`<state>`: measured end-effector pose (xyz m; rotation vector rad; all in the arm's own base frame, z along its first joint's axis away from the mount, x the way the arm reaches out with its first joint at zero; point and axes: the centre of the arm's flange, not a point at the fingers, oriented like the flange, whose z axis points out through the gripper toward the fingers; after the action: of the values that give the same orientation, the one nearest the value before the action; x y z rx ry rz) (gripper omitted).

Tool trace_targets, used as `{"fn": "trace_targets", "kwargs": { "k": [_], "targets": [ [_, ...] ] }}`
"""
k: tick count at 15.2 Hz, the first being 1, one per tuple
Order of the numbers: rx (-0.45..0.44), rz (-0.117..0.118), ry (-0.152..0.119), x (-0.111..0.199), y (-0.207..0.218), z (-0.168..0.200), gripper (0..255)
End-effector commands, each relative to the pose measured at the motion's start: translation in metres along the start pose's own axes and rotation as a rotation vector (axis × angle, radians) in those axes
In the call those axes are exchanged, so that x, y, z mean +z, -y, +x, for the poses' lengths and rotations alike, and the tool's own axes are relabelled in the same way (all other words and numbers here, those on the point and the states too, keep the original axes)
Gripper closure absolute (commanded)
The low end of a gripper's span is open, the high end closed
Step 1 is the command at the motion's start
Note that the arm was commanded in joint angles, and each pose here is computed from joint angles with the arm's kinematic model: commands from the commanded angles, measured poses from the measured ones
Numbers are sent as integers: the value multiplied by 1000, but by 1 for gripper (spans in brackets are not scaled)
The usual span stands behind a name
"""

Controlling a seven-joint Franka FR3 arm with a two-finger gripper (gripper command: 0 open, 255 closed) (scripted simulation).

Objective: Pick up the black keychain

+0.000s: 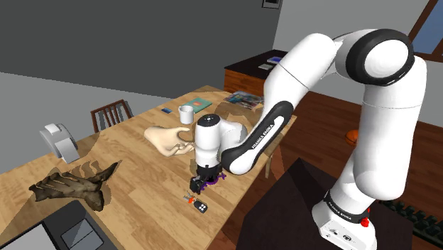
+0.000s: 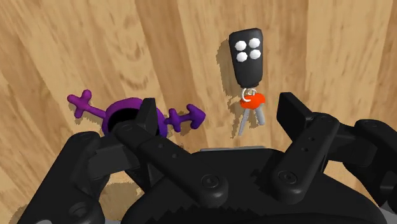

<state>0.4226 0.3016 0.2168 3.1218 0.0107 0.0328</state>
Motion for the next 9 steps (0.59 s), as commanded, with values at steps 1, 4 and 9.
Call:
{"fn": "trace_targets", "kwargs": {
  "k": [1,4,9],
  "targets": [
    [7,0,3,20,19,5,0],
    [15,1,10,51,43,14,0],
    [15,1,10,73,44,13,0]
  ]
}}
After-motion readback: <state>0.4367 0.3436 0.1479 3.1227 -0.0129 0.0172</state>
